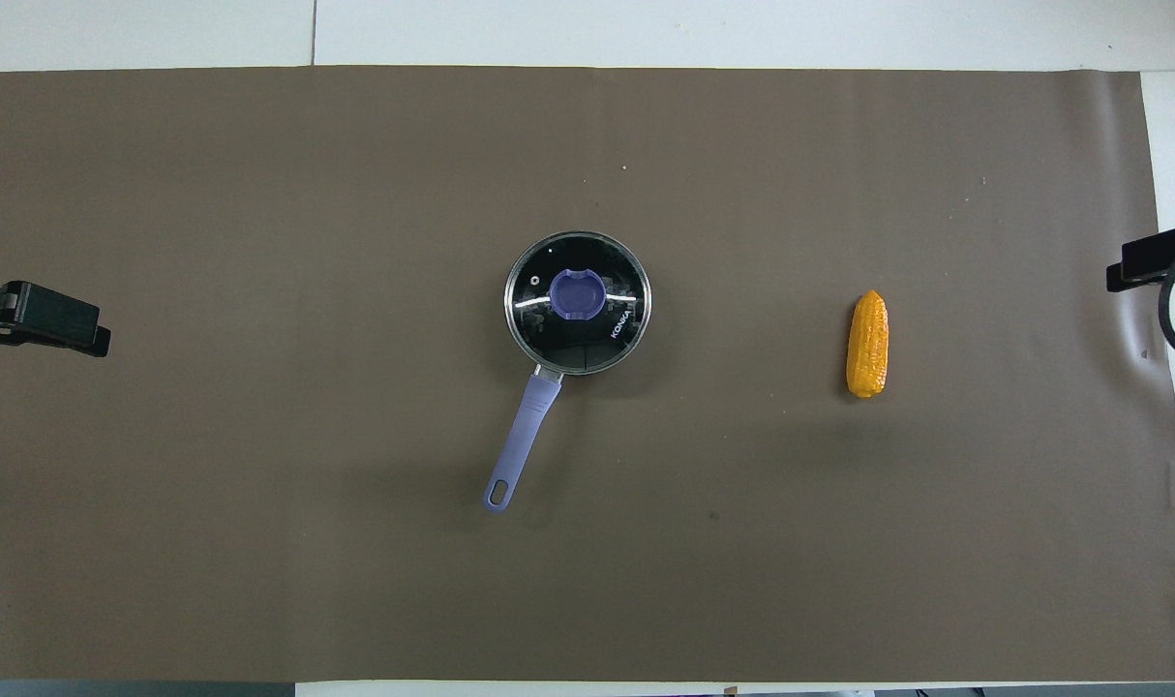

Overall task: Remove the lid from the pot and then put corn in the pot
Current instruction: 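Move the left gripper toward the pot lid while the right gripper approaches the corn, then grasp the lid knob with the left gripper while the right gripper reaches the corn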

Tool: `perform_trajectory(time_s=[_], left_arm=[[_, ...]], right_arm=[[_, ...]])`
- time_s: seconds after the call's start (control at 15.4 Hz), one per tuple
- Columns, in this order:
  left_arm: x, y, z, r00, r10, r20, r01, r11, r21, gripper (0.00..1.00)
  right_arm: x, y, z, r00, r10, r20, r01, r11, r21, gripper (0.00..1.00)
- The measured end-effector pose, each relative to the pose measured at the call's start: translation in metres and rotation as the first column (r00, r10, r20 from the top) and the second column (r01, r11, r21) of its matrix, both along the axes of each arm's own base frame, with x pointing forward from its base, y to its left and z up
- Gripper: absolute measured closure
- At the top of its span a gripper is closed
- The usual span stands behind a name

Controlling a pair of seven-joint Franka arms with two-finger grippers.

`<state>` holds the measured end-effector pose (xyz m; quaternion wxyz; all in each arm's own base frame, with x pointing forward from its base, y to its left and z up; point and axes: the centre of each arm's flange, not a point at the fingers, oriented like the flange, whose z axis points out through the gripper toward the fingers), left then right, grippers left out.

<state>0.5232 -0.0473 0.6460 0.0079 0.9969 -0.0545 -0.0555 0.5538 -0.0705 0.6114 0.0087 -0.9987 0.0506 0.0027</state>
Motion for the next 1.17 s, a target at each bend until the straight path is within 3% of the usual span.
perform_trajectory(time_s=[0.39,0.72,0.98,1.17], left_arm=[[0.002,-0.006,0.001,1.000,-0.014,0.019,0.014,1.000,-0.002,0.00],[0.008,-0.023,-0.006,0.998,-0.022,0.066,0.022,1.000,-0.006,0.00],[0.005,-0.115,-0.020,0.994,-0.025,0.109,0.027,1.000,-0.015,0.00],[0.005,-0.200,-0.058,0.995,-0.044,0.093,0.050,0.997,-0.058,0.00]], right_arm=[[0.001,0.001,0.000,1.000,0.001,0.007,-0.001,1.000,-0.001,0.00],[0.017,0.024,-0.025,0.998,-0.036,0.043,0.035,0.999,0.012,0.00],[0.036,0.075,-0.092,0.997,-0.039,0.065,0.038,0.999,0.012,0.00],[0.034,0.115,-0.150,0.994,-0.046,0.095,0.045,0.999,0.015,0.00]])
